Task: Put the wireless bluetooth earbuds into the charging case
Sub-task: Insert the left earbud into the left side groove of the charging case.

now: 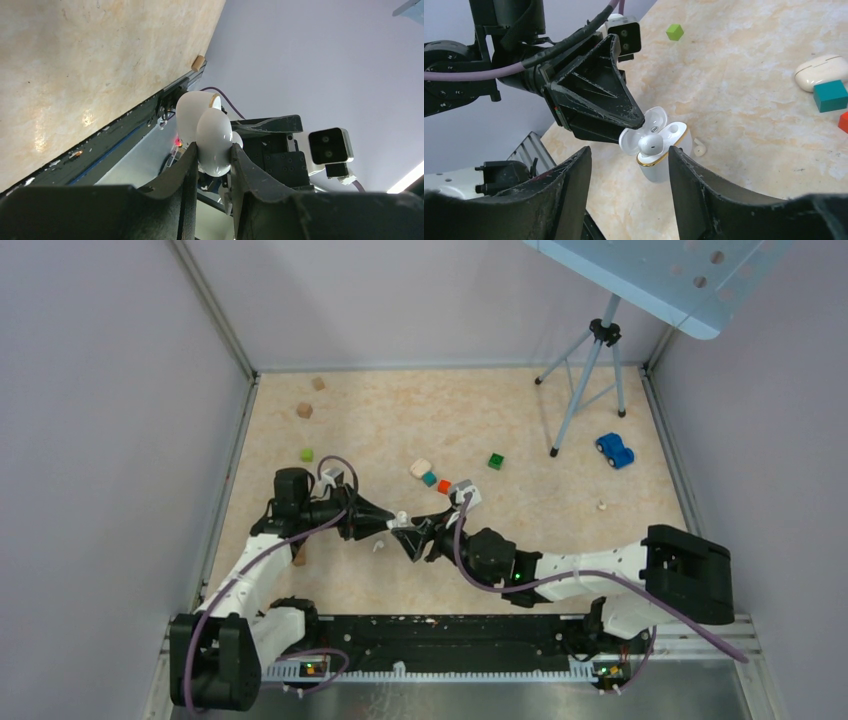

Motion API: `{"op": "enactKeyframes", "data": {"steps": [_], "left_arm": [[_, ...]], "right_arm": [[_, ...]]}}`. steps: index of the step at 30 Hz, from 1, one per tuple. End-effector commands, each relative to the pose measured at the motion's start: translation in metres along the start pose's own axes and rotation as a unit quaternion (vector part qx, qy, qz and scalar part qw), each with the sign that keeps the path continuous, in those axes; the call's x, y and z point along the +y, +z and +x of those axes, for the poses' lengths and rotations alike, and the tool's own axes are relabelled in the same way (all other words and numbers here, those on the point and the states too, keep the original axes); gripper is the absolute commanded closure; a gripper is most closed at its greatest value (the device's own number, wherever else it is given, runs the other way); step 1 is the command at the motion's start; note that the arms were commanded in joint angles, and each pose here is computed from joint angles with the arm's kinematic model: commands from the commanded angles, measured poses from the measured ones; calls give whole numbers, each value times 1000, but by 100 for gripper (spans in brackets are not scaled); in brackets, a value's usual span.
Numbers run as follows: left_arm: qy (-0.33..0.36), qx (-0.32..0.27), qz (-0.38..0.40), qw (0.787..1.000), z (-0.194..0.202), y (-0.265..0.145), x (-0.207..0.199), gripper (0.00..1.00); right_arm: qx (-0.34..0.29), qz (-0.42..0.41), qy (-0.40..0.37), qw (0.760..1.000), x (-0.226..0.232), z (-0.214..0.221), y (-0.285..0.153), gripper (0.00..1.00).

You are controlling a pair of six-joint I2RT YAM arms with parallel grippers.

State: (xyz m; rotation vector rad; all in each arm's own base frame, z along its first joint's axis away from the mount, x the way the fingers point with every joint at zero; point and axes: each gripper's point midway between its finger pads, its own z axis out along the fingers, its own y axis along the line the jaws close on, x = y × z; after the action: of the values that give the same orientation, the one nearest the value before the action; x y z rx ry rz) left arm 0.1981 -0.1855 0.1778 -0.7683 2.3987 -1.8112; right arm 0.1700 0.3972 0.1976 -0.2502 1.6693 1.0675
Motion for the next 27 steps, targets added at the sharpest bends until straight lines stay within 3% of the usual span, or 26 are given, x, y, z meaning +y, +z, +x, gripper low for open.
{"op": "enactKeyframes", "data": {"steps": [1,10,11,14,17,23,27], "left_arm": [[52,-5,11,999,-4,-2,-12,93],[116,6,1,993,-5,-4,-17,93],[124,7,-4,992,-5,-4,-15,93],[145,15,-14,989,-6,-5,-12,93],[159,12,-29,987,-9,-4,-7,93],[167,9,-28,986,-11,-5,-11,93],[169,7,-30,985,-11,-6,-13,93]], "right_arm": [[-40,-24,7,999,28,-43,-4,41],[-42,9,26,999,14,-51,-16,36],[-32,22,28,999,8,-47,-18,39],[-6,48,39,998,1,-39,-22,69],[16,42,49,998,3,-31,-25,86],[44,19,57,997,12,-17,-25,98],[52,7,49,997,19,-14,-19,100]]}}
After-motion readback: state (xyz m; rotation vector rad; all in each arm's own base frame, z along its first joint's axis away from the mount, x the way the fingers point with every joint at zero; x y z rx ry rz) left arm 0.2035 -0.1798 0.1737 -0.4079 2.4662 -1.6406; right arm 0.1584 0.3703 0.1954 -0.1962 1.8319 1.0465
